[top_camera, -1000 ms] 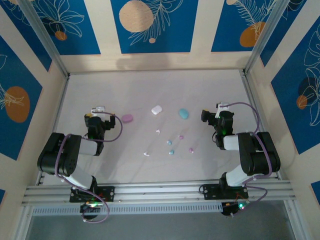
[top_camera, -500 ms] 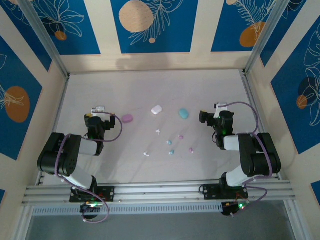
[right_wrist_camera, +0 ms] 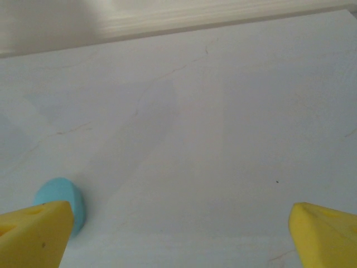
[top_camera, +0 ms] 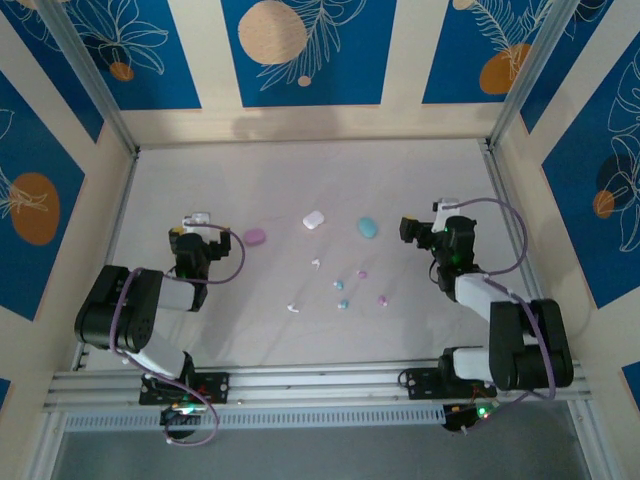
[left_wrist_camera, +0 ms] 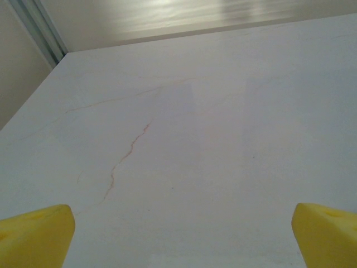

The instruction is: Insert the wireless bluetooth earbuds into the charging case

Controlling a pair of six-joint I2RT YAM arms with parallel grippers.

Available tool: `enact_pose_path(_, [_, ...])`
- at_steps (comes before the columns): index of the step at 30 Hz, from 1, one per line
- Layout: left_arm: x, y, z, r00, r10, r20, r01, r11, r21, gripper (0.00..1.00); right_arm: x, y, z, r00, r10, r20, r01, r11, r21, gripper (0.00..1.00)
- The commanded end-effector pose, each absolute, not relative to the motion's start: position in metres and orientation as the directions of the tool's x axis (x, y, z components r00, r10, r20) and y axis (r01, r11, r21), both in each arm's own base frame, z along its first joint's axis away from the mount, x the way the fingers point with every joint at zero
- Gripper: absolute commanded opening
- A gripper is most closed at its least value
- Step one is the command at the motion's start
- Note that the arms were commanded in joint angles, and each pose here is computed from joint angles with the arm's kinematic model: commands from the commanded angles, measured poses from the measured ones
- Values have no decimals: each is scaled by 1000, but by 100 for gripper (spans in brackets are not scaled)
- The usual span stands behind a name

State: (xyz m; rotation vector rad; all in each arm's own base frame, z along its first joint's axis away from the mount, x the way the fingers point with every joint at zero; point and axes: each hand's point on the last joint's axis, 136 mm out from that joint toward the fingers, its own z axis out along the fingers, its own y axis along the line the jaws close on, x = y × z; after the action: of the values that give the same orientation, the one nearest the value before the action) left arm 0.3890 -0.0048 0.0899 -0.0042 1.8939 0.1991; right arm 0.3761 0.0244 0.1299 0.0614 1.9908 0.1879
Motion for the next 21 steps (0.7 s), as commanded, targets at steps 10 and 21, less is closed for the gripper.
enact_pose_path(10, [371,-1,111,-184,72,-980,-118,989,95,100,328,92,160,-718,232,-656,-204,831,518,91])
enact_pose_path(21, [349,1,160,-254,-12,-967,-131,991,23,100,342,141,139,-863,50,-503,-249,824,509,70])
